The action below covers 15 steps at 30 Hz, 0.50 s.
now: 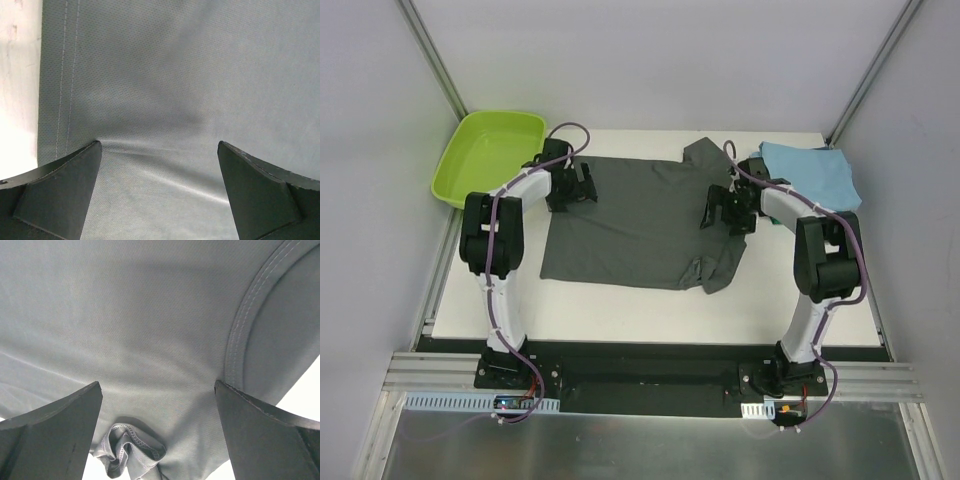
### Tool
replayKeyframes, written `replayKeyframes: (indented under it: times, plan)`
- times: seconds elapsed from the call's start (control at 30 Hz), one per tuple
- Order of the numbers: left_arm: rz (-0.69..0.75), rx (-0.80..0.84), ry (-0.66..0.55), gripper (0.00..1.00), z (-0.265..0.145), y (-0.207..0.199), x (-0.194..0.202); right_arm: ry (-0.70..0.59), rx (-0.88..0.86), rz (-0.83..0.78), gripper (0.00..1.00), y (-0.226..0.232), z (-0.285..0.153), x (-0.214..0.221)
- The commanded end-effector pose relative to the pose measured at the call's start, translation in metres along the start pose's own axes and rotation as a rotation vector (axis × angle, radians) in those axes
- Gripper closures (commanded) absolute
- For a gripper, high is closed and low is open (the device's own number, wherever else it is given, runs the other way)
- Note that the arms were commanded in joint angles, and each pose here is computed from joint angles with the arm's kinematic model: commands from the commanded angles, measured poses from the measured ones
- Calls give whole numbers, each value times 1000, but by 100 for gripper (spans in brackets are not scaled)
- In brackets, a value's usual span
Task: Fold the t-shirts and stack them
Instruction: Flatten out the tshirt
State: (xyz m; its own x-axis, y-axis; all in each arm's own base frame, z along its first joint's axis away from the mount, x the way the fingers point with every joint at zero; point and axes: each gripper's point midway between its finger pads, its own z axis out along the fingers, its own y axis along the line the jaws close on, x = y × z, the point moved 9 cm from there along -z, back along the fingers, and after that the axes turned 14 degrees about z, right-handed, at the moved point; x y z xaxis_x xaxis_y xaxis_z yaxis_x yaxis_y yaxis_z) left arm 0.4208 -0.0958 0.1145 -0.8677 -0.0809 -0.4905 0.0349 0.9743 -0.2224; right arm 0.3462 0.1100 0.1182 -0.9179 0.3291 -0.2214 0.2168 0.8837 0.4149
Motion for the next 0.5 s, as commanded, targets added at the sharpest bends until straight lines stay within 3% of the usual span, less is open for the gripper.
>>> replayKeyframes:
  times: [0.0,0.23,0.47]
  plan:
    - [33,40,-1,1,-17,-7,-13,-67,-58,-112,4,14,-18,-22]
    - [104,88,-104,1,-80,-29,-8,-52,-151,-193,3,21,-42,29]
    - [110,76,-63,1,-104,-41,52,57,-205,-258,2,23,-35,81]
